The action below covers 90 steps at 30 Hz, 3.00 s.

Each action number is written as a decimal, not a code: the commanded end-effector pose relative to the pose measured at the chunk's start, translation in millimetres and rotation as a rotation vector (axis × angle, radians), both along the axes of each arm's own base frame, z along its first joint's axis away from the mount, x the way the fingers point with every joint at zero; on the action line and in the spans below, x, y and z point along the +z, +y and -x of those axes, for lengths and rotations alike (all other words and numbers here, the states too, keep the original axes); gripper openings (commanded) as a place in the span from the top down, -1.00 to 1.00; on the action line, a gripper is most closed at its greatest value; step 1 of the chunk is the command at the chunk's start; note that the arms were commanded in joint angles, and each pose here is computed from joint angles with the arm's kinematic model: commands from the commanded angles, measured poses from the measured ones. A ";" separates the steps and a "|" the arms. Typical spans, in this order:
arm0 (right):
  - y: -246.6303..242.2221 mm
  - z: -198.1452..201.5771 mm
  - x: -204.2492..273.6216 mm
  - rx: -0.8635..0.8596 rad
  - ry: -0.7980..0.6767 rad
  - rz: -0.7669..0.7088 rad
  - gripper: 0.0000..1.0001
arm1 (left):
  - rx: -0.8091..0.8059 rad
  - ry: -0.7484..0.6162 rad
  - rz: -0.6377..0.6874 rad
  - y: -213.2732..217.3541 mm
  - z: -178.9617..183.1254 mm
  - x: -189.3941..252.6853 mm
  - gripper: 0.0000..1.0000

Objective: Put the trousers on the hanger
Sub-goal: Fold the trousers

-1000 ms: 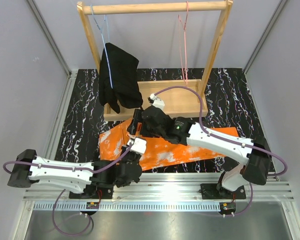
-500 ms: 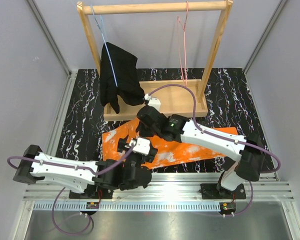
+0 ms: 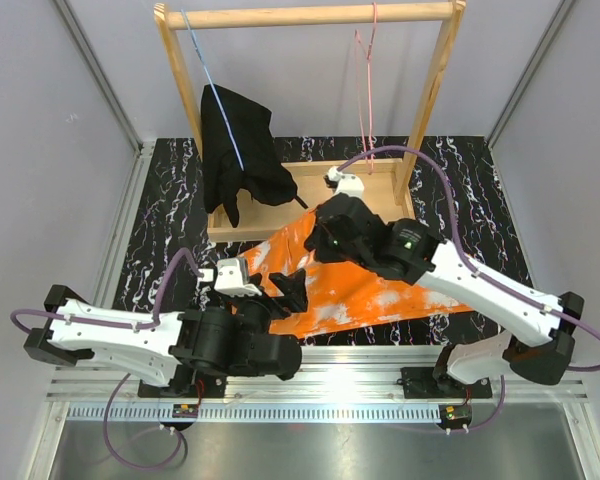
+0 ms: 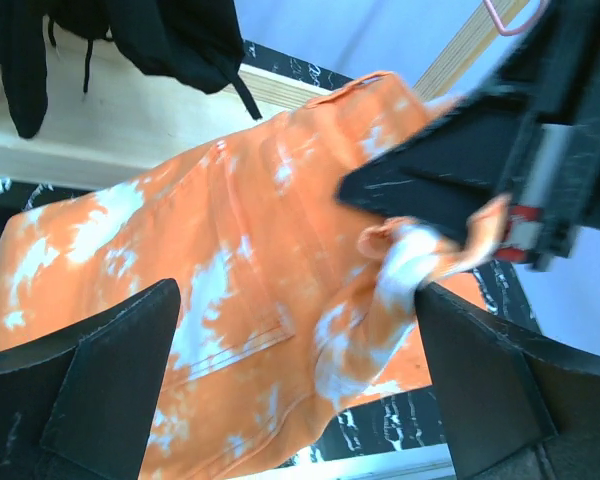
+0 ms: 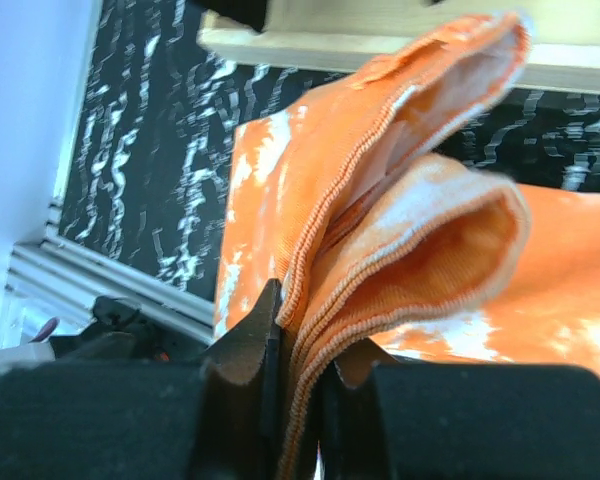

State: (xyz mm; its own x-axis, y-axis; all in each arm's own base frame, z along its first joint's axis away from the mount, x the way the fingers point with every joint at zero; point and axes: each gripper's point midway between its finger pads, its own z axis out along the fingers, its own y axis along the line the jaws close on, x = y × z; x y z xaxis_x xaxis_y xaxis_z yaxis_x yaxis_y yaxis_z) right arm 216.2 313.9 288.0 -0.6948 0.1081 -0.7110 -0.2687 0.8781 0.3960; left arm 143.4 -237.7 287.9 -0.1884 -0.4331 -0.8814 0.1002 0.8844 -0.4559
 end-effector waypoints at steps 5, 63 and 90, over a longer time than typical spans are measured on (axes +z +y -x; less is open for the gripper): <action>-145.8 -6.0 61.3 -0.229 -0.140 0.126 0.90 | 0.061 -0.160 -0.469 60.1 -19.5 3.7 -0.98; -371.5 -64.5 -130.6 -0.930 0.271 0.711 0.83 | -0.314 0.633 -0.410 -23.8 -72.3 -244.5 -0.96; -353.7 -48.5 -123.0 -0.806 0.257 0.451 0.12 | -0.303 0.580 -0.330 -21.4 -72.0 -217.0 -0.98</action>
State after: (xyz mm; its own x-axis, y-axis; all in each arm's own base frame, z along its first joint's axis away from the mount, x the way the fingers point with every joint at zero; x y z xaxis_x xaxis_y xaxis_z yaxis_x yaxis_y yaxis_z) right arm 247.8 -72.8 189.3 -0.6228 0.3562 -0.6966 0.6395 0.7447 -0.1909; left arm 208.0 -251.1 40.8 -0.7734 0.0551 -0.6315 0.1966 0.9680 -0.1562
